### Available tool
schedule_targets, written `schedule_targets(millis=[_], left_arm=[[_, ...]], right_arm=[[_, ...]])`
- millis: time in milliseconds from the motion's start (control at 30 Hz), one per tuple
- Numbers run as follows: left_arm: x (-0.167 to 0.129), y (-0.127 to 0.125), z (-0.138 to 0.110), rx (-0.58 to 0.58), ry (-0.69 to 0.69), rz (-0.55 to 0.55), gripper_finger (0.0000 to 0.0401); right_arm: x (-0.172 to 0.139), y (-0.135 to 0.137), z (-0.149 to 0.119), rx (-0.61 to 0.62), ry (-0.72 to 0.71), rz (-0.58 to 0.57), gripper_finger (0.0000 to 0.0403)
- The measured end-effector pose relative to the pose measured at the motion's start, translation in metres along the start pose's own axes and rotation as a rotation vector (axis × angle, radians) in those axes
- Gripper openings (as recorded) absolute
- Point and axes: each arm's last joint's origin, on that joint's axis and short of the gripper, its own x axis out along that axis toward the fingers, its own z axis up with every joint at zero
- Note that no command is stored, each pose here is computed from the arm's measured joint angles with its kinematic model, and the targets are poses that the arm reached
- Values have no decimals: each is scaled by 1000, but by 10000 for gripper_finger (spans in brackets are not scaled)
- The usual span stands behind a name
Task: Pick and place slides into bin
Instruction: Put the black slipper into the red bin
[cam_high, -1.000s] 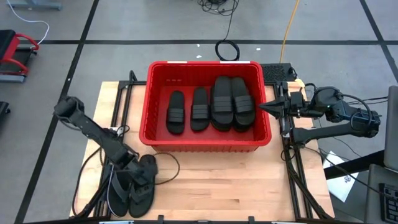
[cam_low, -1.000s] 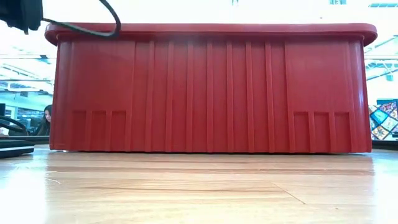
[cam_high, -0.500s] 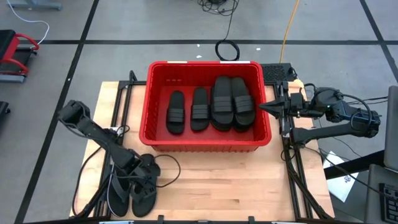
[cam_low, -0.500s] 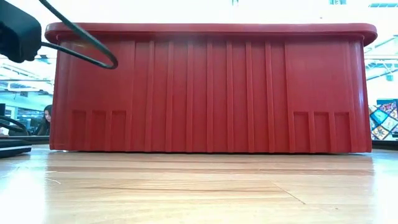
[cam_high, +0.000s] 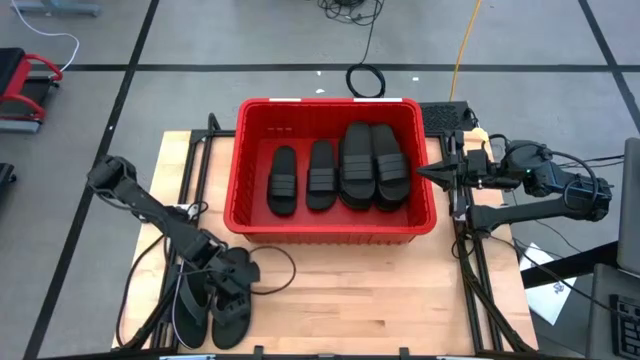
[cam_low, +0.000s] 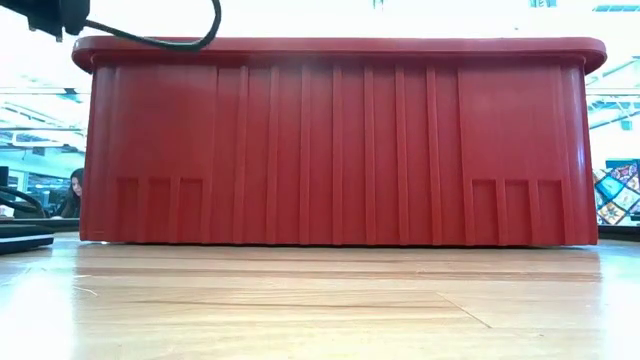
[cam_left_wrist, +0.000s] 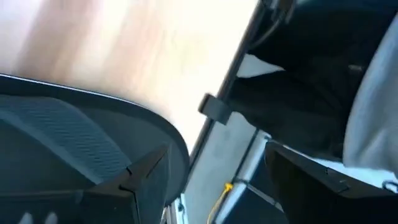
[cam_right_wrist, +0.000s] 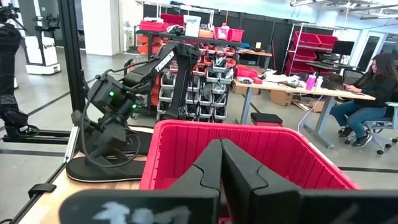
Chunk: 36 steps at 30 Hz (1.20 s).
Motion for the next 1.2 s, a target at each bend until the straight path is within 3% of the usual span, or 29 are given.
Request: schedule_targets(millis=[400,900,1200], left_arm=[[-10,26,2,-202,24,225,253],[-11,26,8,-229,-60,231,253],[-9,26,7,-174,-99,251,253]], right_arm=[[0,0,0,-3,1,0,0],[0,0,-4,-6,41,4,0],[0,0,-5,-12,54,5,0]])
